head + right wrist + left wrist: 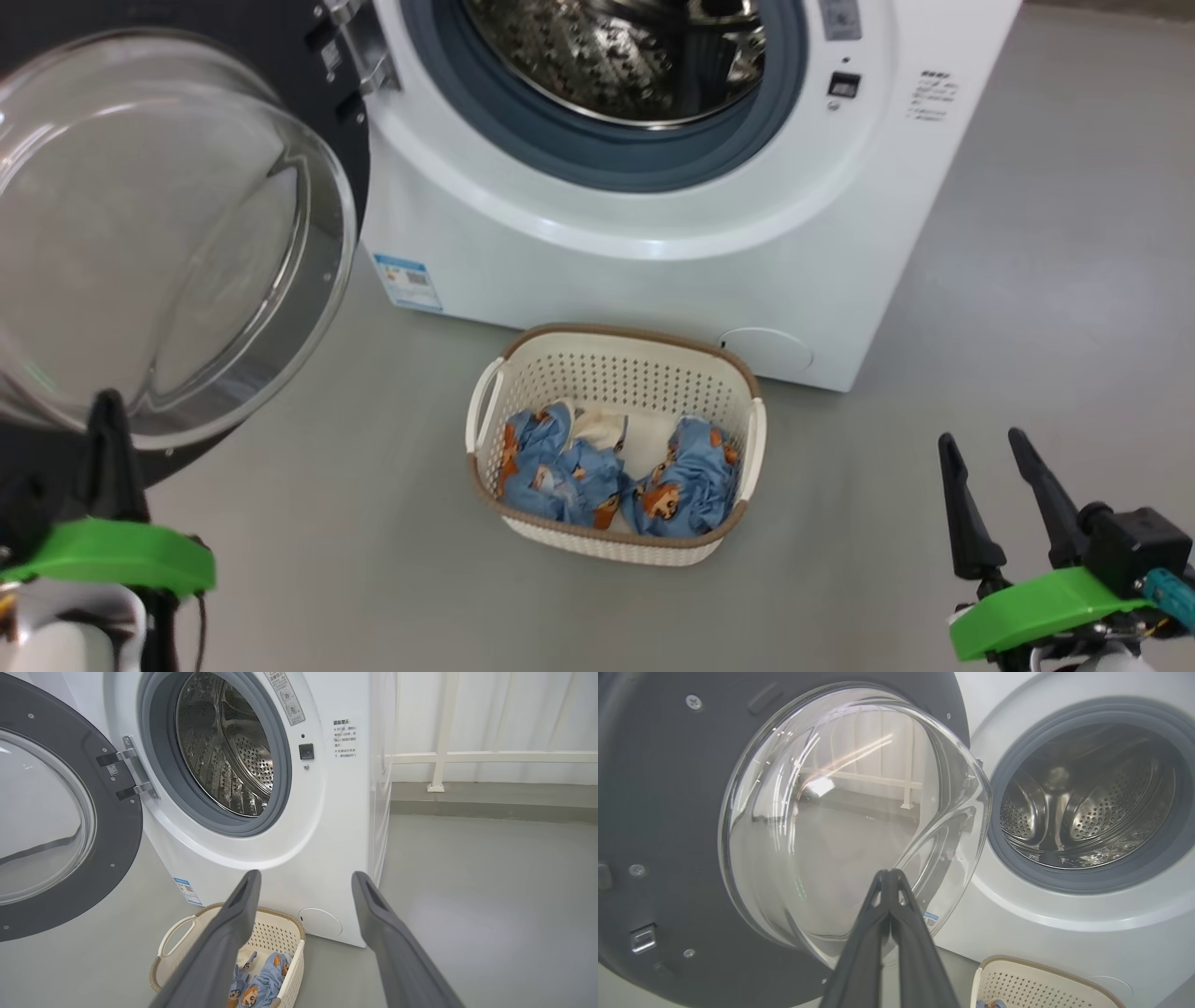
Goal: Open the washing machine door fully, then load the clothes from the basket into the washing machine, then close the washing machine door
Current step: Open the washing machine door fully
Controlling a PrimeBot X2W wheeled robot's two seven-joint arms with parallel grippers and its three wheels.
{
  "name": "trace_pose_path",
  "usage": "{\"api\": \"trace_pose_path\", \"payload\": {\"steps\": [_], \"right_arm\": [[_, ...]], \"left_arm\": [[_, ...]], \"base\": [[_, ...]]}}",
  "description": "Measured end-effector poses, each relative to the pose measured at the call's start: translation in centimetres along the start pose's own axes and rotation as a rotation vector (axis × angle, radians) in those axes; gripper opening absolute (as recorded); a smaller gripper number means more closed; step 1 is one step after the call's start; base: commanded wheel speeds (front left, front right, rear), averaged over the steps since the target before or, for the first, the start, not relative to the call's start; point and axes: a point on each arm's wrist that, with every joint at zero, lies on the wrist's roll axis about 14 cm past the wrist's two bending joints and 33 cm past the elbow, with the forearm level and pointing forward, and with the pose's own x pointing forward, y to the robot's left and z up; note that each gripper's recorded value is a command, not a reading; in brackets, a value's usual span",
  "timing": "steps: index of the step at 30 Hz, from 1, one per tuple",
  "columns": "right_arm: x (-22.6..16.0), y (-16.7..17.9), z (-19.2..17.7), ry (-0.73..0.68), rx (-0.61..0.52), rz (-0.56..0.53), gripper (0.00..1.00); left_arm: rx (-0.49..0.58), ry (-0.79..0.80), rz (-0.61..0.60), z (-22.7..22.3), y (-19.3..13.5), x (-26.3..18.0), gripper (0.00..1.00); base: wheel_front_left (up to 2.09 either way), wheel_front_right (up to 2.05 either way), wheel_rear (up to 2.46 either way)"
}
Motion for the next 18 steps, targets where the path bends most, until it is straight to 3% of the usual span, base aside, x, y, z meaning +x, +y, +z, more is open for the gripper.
{"api": "trace_pose_path", "payload": {"steps": [10, 18], "right_arm": [[-3.5, -2.0, 1.9, -0.048, -0.011, -0.086, 1.00], [-6.9, -4.0, 3.5, -0.095, -0.021, -0.167, 1.00]], "left_arm": [[-0.036, 0.046, -0.197, -1.5, -6.6, -2.7, 0.00], [-0.102, 0.087, -0.386, -2.9, -13.7, -5.4, 0.00]], "base": [[0.00, 0.00, 0.00], [0.00, 0.00, 0.00]]}}
